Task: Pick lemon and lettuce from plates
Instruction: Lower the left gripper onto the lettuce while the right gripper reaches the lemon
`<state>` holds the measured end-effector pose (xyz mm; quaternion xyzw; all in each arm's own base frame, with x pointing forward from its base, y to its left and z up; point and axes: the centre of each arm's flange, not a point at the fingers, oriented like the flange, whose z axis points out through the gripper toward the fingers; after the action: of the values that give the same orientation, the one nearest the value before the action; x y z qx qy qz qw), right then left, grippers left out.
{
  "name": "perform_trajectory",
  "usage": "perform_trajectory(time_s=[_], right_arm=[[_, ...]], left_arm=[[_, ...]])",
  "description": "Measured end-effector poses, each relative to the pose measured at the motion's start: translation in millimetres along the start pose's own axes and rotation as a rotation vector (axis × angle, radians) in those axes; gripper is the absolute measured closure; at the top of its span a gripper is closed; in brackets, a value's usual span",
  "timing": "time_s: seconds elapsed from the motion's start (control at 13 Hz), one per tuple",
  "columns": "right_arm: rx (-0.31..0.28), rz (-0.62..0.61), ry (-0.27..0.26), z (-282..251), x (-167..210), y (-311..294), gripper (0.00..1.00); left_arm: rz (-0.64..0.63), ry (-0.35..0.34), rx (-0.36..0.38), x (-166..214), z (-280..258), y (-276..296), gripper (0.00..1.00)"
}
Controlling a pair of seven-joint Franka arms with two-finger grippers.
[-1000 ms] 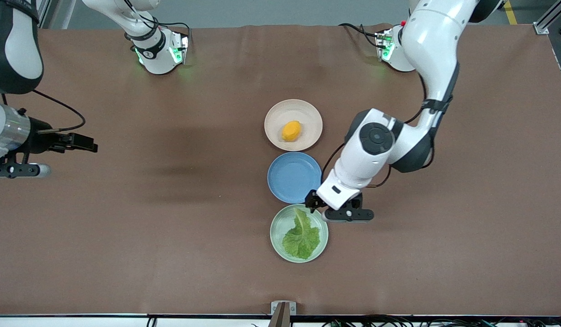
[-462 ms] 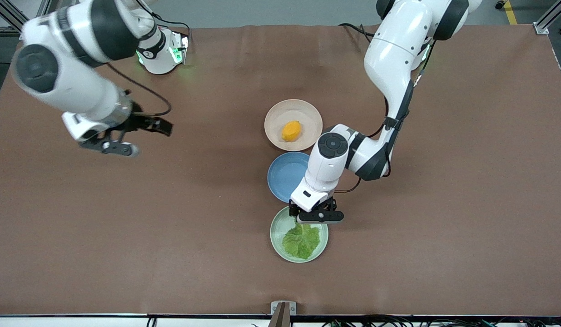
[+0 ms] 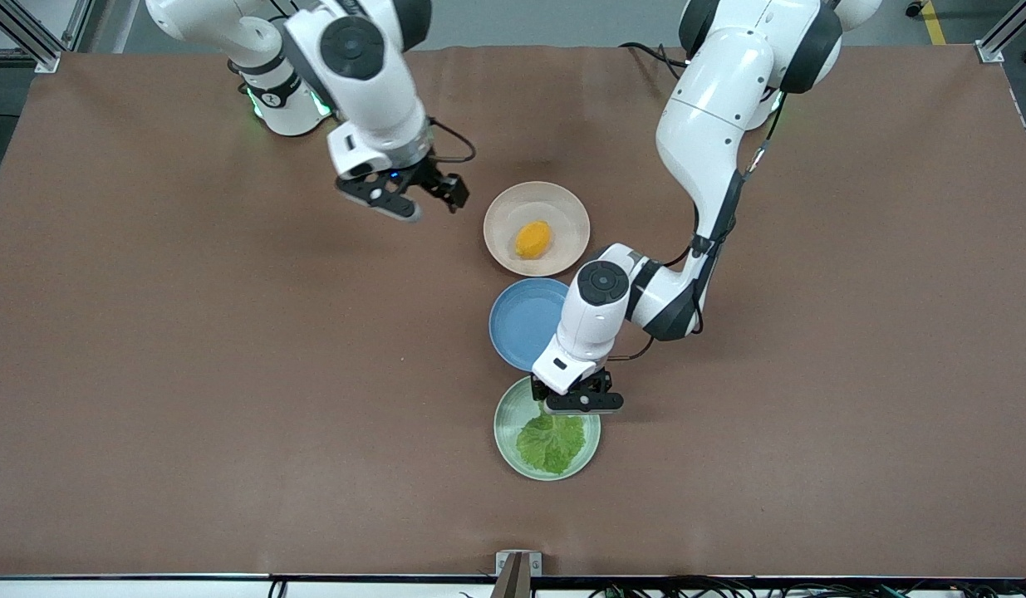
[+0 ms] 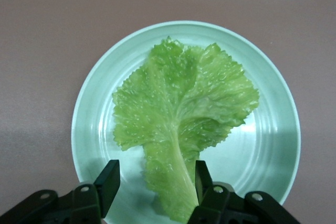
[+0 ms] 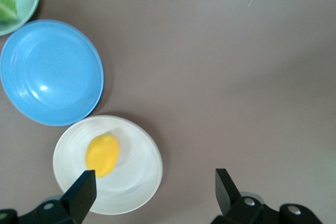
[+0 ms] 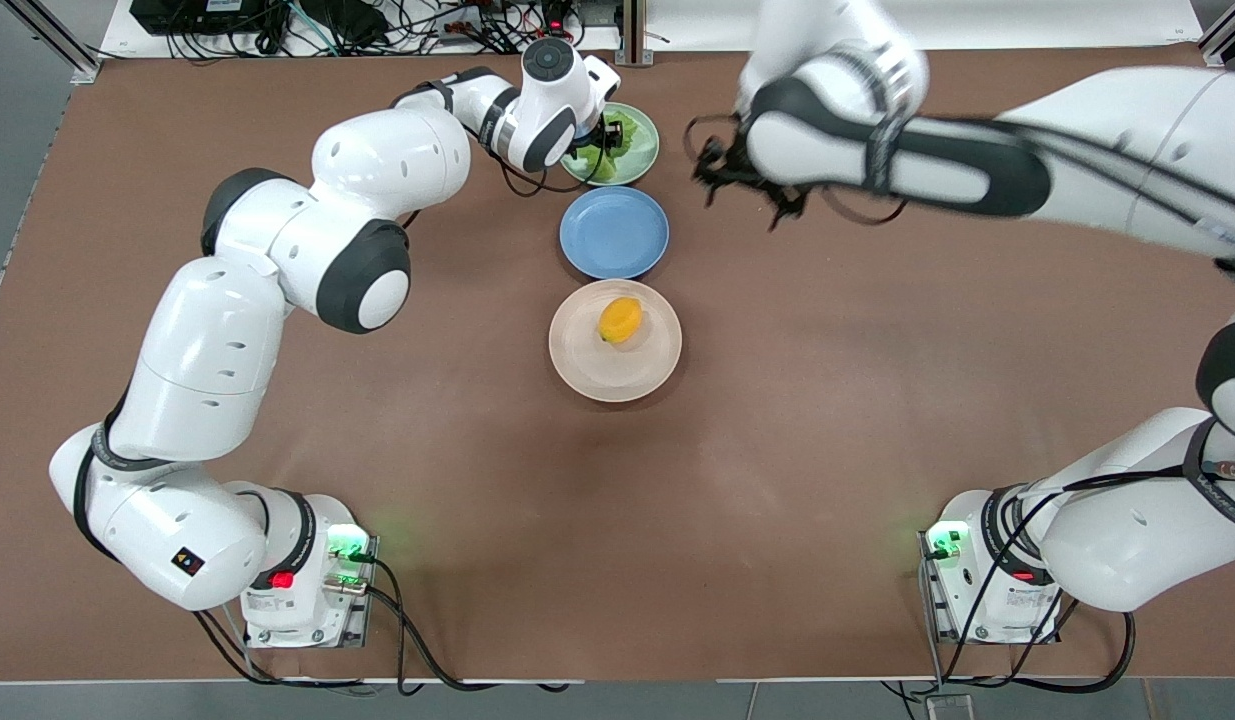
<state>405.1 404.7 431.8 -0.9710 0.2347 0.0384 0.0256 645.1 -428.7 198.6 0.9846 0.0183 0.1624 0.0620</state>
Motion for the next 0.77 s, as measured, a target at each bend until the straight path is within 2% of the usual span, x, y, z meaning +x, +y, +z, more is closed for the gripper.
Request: perform_trajectory(time_s=[0.23,0.46,0.77], right_arm=[[0.025,0.067,0.012,57.9,-50.9,-35.7,0.0],[0.012,0.117,0.017,130.2,-87.6,-66.6,0.0],[-0.002,0.145,0.023,178.4,-104.2,-106.9,0.0]], left_arm=[[0.003,-0.008,0.002,-4.1,6.0,0.4,0.36],[0.003,-0.012,-0.014,-7.5,4.0,9.1,0.36],[0.002,-0.006,-0.026,-5.6,-0.7,14.5,0.36]])
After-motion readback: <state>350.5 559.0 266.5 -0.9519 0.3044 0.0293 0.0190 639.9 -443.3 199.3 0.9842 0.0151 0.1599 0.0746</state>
